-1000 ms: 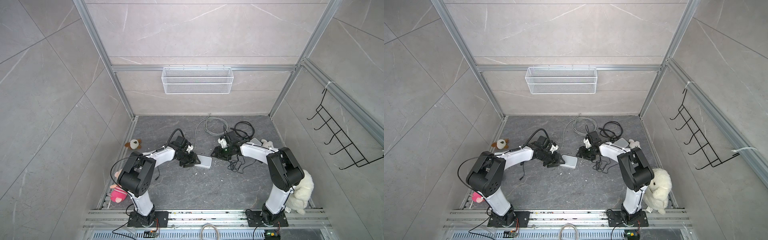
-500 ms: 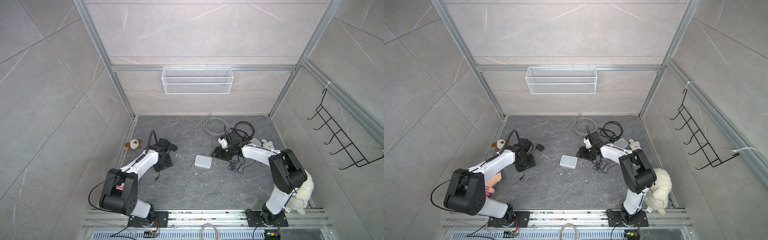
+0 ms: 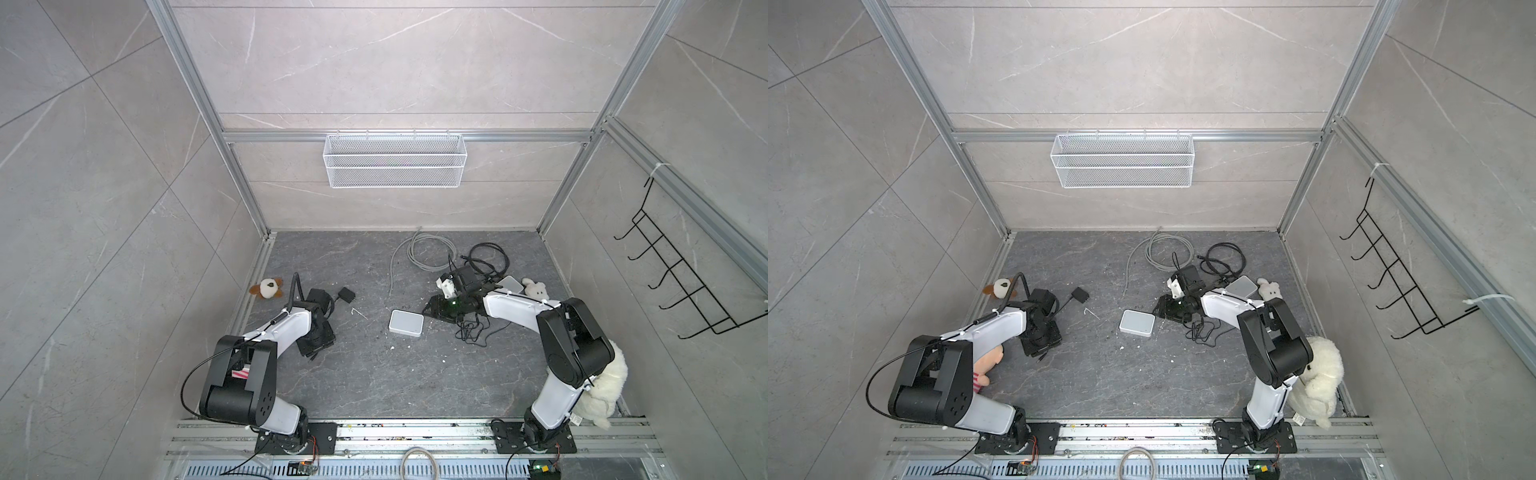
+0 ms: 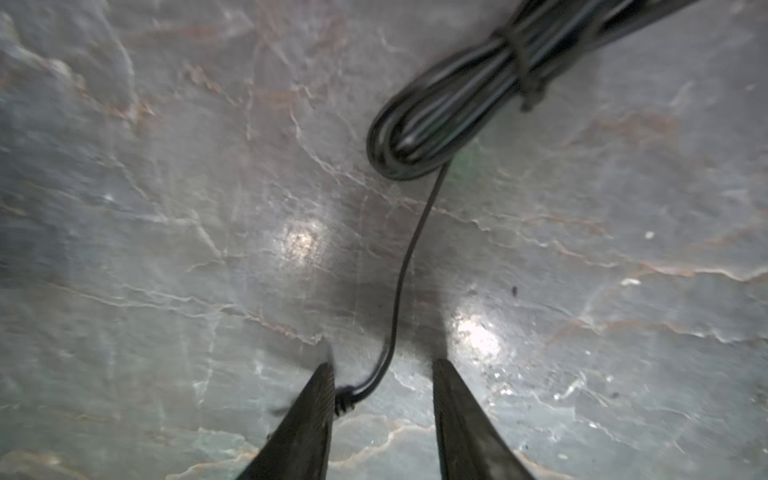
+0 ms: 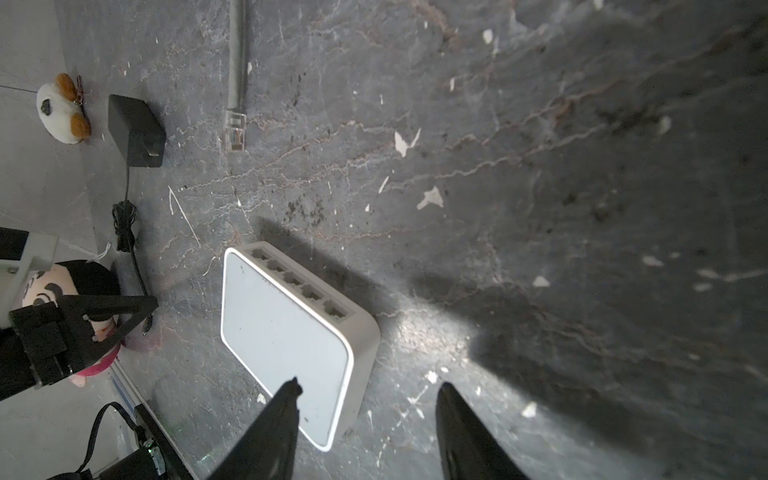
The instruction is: Insert the plug into the switch port
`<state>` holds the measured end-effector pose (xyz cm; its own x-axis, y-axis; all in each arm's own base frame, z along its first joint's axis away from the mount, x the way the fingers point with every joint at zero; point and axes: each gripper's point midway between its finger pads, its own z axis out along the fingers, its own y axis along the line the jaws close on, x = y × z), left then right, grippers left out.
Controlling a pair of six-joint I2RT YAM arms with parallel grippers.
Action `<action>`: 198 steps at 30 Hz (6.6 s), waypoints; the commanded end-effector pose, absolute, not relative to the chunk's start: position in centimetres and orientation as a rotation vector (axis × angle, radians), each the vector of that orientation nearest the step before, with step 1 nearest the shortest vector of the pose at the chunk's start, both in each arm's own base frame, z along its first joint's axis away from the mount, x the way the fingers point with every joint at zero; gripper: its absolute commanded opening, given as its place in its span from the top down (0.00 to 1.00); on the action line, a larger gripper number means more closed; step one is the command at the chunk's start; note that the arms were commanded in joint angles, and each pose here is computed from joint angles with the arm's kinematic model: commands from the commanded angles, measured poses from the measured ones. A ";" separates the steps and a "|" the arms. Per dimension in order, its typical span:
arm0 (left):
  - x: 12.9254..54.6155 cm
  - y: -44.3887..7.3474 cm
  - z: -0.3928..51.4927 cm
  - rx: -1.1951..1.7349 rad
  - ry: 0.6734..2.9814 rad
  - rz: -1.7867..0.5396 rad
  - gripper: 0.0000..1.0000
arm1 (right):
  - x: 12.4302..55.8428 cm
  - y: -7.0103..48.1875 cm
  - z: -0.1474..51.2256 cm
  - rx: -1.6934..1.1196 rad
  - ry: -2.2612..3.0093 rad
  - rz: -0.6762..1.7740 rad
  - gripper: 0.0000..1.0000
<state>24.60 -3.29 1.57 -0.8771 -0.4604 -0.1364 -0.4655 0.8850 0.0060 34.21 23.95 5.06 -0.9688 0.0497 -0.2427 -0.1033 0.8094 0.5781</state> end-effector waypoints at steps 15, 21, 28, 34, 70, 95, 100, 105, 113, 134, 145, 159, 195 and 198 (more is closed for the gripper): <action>24.9 -7.5 1.0 -0.610 2.967 -0.133 1.00 | 34.0 25.0 8.1 -0.159 2.671 0.993 0.48; 28.1 -10.1 4.9 -0.615 2.871 -0.236 1.00 | 32.1 28.5 11.7 -0.404 2.518 1.215 0.52; 31.3 -13.4 10.4 -0.734 2.709 -0.422 1.00 | 29.1 33.3 13.7 -0.586 2.325 1.384 0.52; 33.3 -16.1 12.3 -0.847 2.617 -0.536 1.00 | 29.0 36.3 13.8 -0.557 2.155 1.398 0.51; 35.0 -18.9 12.7 -0.938 2.556 -0.579 1.00 | 31.3 43.0 9.3 -0.425 2.228 1.434 0.77; 33.0 -19.3 14.5 0.865 2.566 -0.588 0.55 | 25.5 40.5 11.6 -1.065 2.325 1.310 0.86; 34.2 -19.8 13.8 1.197 2.205 -0.562 0.53 | 23.9 38.9 12.5 -1.174 2.369 1.415 0.85; 34.1 -19.4 16.1 1.237 2.024 -0.668 0.52 | 23.6 36.9 12.6 -1.176 2.422 1.401 0.85; 26.3 -23.2 17.1 1.444 1.759 -0.969 0.57 | 24.4 35.4 12.3 -1.132 2.439 1.418 0.85; 24.7 -25.2 12.2 1.588 1.809 -0.845 0.57 | 24.4 35.0 13.1 -1.178 2.440 1.500 0.84; 24.8 -25.9 13.0 1.591 1.760 -0.809 0.60 | 24.2 35.1 12.8 -1.192 2.459 1.532 0.84; 24.2 -25.9 13.3 1.593 1.760 -0.837 0.86 | 24.5 34.9 12.3 -1.167 2.485 1.533 0.76; 30.3 -19.2 5.0 1.692 2.215 -0.489 0.90 | 25.8 23.3 18.6 -0.146 2.278 0.675 0.18; 31.7 -19.6 4.3 1.682 2.240 -0.495 0.90 | 27.2 23.0 16.7 -0.128 2.370 0.531 0.19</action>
